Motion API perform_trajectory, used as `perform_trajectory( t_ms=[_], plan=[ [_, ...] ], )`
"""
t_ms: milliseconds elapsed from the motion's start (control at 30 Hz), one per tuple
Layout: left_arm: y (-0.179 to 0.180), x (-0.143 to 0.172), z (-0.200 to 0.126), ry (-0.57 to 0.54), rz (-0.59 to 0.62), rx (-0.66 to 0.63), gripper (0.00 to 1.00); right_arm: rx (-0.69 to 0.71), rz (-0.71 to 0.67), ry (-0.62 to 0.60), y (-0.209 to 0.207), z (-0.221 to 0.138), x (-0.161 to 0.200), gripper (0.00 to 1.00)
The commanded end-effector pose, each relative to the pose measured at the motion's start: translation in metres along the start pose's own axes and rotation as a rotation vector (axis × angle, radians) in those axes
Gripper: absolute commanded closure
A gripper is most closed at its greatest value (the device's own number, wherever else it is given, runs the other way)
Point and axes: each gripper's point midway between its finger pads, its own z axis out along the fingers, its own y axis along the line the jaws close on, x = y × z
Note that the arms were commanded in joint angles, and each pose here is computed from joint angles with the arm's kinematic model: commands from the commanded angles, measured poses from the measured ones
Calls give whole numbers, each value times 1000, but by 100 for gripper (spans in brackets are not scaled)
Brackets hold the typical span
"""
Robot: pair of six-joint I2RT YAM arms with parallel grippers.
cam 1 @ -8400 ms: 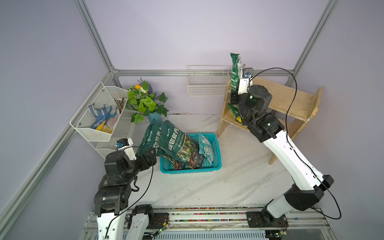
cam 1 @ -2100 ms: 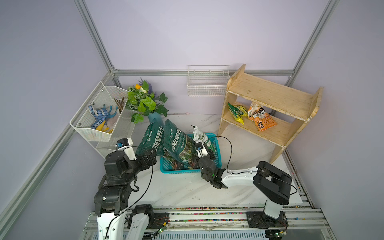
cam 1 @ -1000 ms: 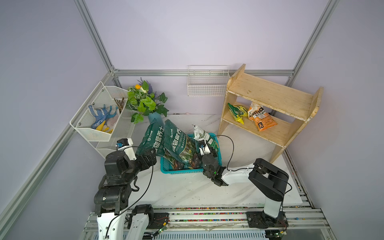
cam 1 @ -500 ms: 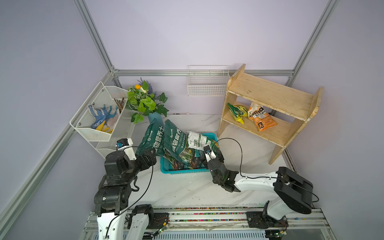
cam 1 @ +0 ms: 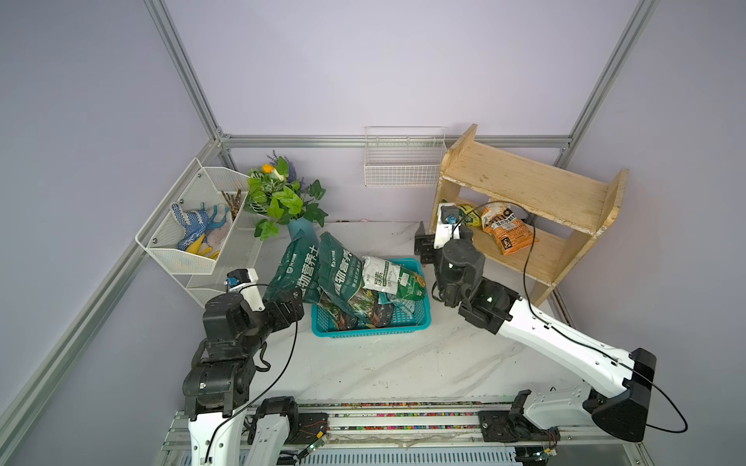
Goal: Take down the fertilizer bag from the shelf
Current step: Pick up the fertilizer bag from the shelf.
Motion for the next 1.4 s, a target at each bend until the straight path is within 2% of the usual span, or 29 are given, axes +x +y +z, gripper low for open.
perform_trajectory(
  t_ms=[0, 33, 67, 167, 267, 400, 600, 733, 1100, 1367],
  plan=[
    [4, 10, 8, 21, -10, 4, 0, 161, -157, 163, -47, 2, 51, 12],
    [4, 10, 8, 22, -10, 3, 0, 190, -148, 164, -62, -2, 60, 8],
    [4, 10, 8, 22, -10, 4, 0, 204, -116, 162, -75, -6, 67, 8],
    [4, 11, 8, 22, -10, 4, 0, 129, -25, 131, -89, -13, 81, 10],
    [4, 11, 8, 20, -10, 6, 0, 213, -20, 153, -107, -9, 78, 14],
    [4, 11, 8, 23, -11, 6, 0, 230, -29, 212, -110, 4, 88, 15],
    [4, 11, 8, 23, -10, 4, 0, 228, 57, 272, -128, 34, 91, 16],
    [4, 11, 8, 23, -12, 4, 0, 237, 90, 287, -135, 51, 89, 21],
    [3, 11, 8, 21, -11, 6, 0, 280, 133, 203, -139, 77, 92, 31],
    [4, 11, 8, 21, -11, 5, 0, 314, 155, 128, -146, 88, 93, 33]
  ],
)
